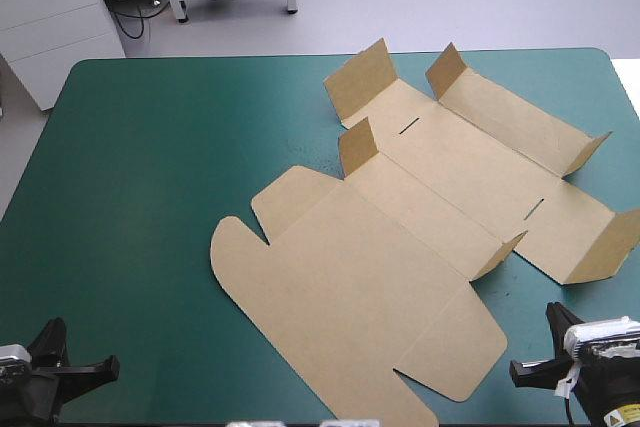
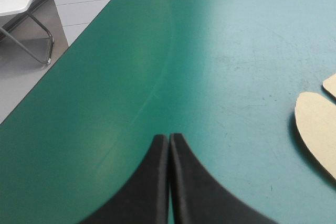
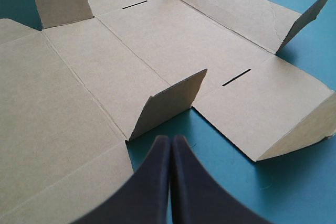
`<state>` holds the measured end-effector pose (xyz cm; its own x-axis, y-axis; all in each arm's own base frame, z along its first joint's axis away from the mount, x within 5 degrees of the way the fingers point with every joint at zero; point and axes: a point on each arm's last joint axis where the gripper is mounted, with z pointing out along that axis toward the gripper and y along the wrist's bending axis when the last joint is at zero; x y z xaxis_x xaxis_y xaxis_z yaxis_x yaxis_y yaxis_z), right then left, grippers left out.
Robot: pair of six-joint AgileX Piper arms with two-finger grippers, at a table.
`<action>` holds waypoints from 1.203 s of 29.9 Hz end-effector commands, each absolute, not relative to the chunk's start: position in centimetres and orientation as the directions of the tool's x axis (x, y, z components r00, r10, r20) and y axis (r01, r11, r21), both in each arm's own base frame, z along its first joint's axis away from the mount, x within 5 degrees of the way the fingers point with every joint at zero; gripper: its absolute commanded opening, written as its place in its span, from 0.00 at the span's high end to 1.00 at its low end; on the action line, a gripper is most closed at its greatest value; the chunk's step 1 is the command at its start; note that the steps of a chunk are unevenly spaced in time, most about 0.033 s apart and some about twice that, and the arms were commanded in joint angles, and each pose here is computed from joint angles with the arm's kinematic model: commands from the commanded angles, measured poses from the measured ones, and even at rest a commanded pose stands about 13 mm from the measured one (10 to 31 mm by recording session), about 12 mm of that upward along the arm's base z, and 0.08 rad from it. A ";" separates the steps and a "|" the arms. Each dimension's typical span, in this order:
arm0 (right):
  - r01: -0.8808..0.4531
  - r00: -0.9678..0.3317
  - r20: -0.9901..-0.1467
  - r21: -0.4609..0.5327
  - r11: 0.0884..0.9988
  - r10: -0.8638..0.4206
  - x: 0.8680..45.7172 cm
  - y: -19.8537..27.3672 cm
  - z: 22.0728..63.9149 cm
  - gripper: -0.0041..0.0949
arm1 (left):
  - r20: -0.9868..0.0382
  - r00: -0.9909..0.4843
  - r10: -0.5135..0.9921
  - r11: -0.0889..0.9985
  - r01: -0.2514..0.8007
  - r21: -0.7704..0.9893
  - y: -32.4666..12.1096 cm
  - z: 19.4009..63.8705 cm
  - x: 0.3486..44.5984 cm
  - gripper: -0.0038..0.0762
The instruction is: Fold the box
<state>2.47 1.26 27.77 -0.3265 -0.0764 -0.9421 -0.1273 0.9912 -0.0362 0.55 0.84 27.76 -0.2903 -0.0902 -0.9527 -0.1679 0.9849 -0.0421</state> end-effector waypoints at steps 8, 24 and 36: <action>-0.117 -0.248 -0.967 -0.038 0.992 -0.066 2.6 1.2 29.1 0.98 | -0.977 -0.193 -0.088 0.986 -0.155 -0.058 0.7 28.9 0.3 0.99; -0.126 -0.250 -0.966 -0.041 0.991 -0.072 2.7 1.3 29.1 0.56 | -0.977 -0.193 -0.088 0.986 -0.155 -0.058 0.7 28.9 0.3 0.99; -0.054 -0.355 -0.922 0.184 0.981 0.153 4.2 1.2 32.8 0.21 | -0.977 -0.193 -0.088 0.986 -0.155 -0.058 0.7 28.9 0.3 0.99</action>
<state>3.17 1.35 29.85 -0.3990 0.0784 -0.9136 -0.0814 0.9894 0.1205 0.55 0.84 27.76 -0.2903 -0.0902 -0.9527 -0.1679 0.9849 -0.0421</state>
